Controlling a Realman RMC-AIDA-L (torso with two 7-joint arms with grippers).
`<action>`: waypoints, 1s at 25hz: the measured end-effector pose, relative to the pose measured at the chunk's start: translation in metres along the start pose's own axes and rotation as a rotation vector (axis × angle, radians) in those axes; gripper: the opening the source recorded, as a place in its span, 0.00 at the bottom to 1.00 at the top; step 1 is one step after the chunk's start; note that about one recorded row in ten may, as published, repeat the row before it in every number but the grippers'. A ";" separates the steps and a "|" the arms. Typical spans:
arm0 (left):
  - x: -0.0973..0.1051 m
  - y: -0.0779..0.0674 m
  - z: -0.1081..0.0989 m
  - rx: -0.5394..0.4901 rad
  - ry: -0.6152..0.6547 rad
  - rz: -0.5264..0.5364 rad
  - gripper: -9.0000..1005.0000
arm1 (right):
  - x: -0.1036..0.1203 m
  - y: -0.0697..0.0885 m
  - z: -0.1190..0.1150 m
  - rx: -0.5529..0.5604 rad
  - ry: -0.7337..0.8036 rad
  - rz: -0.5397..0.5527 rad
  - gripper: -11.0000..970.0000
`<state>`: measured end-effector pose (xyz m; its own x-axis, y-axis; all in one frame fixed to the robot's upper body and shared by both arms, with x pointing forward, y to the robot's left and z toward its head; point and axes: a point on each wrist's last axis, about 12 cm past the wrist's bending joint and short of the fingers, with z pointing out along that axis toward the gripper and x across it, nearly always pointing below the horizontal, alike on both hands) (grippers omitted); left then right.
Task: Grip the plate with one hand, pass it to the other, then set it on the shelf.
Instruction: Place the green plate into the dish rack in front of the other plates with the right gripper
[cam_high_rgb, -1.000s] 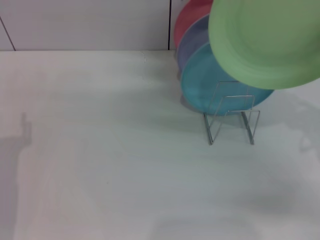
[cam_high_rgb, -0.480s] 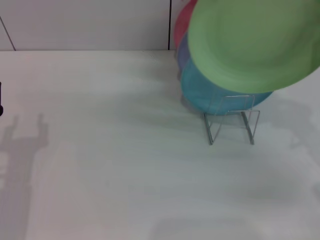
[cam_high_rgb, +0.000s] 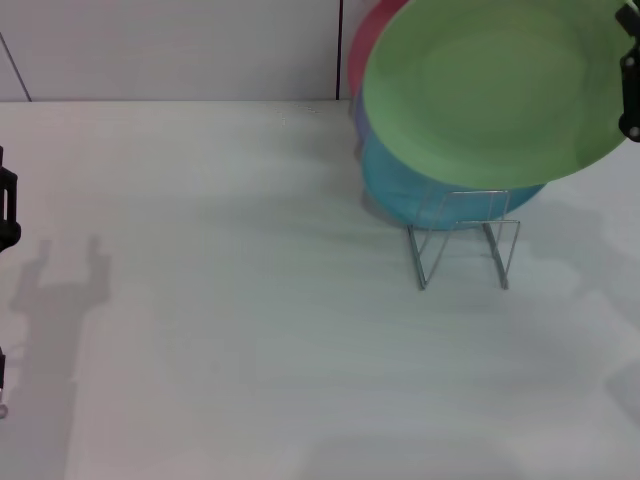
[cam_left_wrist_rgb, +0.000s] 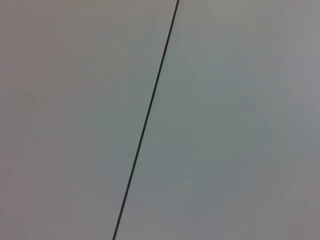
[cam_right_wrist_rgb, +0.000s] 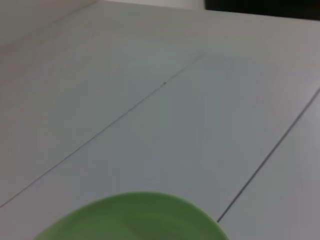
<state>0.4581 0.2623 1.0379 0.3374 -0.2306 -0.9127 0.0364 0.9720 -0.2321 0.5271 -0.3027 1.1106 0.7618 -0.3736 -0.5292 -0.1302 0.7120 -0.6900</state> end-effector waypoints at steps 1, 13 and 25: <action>0.000 0.000 0.000 0.000 0.000 0.000 0.58 | 0.000 0.000 0.000 0.000 0.000 0.000 0.03; 0.002 -0.011 -0.001 0.025 0.012 -0.049 0.58 | 0.007 -0.012 0.007 -0.185 -0.042 -0.139 0.03; 0.003 -0.019 -0.002 0.037 0.020 -0.081 0.57 | 0.015 -0.037 0.014 -0.287 -0.038 -0.106 0.04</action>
<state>0.4568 0.2427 1.0393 0.3129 -0.3093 -0.8980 0.0975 0.9510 -0.2935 0.5521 -0.3266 1.1346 0.8031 -0.4110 -0.4314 -0.2180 0.4712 -0.8547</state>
